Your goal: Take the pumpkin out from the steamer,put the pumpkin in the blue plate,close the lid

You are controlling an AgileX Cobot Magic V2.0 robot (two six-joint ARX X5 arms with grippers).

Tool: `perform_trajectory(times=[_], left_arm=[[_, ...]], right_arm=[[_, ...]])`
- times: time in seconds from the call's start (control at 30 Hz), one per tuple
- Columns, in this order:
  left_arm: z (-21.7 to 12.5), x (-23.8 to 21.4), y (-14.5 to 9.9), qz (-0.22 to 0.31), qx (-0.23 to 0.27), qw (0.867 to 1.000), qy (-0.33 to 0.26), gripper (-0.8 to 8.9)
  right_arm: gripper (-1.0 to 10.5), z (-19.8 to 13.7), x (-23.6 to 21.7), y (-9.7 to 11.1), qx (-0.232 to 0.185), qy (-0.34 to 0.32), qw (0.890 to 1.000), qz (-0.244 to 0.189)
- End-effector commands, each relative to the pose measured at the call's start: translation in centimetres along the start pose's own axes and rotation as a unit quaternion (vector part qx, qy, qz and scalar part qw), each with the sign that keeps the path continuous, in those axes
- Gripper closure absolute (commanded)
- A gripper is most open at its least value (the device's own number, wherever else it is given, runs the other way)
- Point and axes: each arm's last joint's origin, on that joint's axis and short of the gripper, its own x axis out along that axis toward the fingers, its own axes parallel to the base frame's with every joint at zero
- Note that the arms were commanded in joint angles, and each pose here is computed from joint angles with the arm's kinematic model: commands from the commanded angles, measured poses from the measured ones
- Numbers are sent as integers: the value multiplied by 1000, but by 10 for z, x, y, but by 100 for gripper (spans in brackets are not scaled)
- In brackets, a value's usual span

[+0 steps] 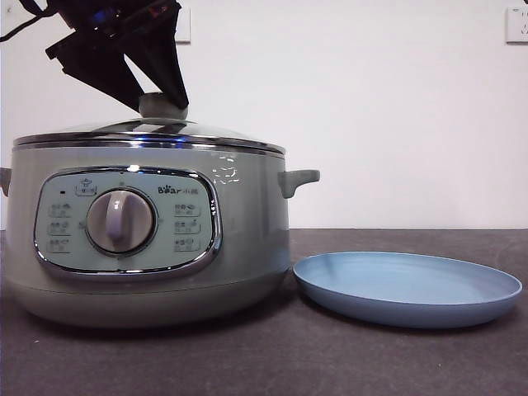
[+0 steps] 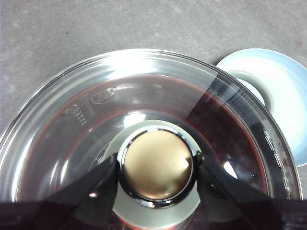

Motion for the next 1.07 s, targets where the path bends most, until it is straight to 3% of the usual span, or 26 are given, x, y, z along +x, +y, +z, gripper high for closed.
perform_trajectory(times=[0.03,0.33,0.63,0.8,1.07], left_arm=[[1,1,-1,-6,12,1000,-2,826],[7,-9,-2,-5,15,999,-33,826],[13,-61,-7,-1,22,994,-110,826],[8,-101,-8,44,20,985,-163,826],[-16,-164,-8,149,0,964,-218,826]], right_arm=[[384,0,0,0,-4,-1,1000,0],[383,0,0,1,4,-1,1000,3],[383,1,7,3,-2,4,1000,17],[379,1,24,14,-16,24,998,52],[378,1,81,53,-61,62,985,149]])
